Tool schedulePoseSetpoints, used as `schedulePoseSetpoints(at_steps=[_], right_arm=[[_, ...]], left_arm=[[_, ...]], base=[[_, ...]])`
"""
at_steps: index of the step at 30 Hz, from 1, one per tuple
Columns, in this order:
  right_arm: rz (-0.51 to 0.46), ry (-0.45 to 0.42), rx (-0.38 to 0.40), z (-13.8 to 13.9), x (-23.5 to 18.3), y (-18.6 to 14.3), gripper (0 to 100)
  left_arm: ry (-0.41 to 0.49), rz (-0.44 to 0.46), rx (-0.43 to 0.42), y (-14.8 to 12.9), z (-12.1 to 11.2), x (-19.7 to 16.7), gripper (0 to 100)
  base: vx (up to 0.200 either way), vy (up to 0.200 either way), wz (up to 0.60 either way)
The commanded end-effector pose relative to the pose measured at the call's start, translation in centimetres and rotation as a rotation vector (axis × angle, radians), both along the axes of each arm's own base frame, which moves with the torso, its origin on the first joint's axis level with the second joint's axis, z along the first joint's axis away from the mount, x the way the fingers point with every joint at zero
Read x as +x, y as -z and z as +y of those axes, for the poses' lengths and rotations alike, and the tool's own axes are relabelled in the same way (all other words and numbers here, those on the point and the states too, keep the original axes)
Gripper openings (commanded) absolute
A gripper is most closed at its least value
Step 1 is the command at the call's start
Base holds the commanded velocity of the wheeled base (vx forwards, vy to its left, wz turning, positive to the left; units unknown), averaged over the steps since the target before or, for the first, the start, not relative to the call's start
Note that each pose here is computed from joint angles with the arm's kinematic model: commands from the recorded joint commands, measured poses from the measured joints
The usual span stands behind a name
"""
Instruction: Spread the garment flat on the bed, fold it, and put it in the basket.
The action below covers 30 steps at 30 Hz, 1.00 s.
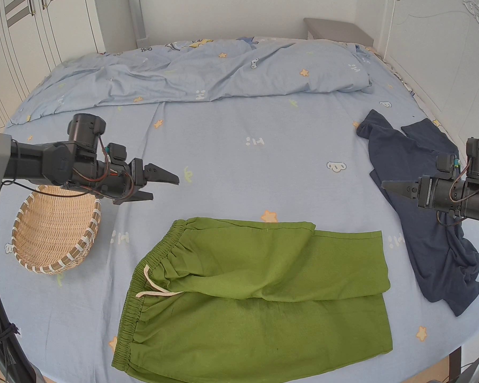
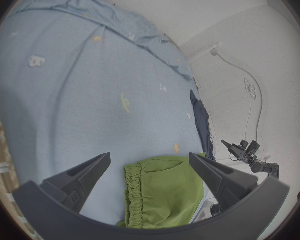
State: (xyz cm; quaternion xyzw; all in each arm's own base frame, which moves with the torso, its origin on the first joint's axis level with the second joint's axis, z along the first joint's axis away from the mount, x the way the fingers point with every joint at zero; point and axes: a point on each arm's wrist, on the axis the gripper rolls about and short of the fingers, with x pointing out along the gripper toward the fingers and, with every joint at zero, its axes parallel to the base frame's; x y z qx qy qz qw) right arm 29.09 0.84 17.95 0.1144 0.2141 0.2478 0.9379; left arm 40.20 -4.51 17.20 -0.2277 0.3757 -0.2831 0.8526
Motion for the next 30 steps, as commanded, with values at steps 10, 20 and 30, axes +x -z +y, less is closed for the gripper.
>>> schedulePoseSetpoints(at_steps=[10,20,30], right_arm=[[0.046,-0.007,0.002,0.2,0.9,1.4,100],[0.050,-0.011,0.003,0.3,0.9,1.5,100],[0.051,-0.012,0.003,0.4,0.9,1.6,100]], left_arm=[[0.023,0.110,0.011,4.8,-1.2,1.8,100],[0.081,0.151,0.020,6.4,-3.6,1.7,100],[0.085,0.160,0.022,6.4,-3.7,1.5,0]], base=[[0.000,0.000,0.00],[0.000,0.000,0.00],[0.000,0.000,0.00]])
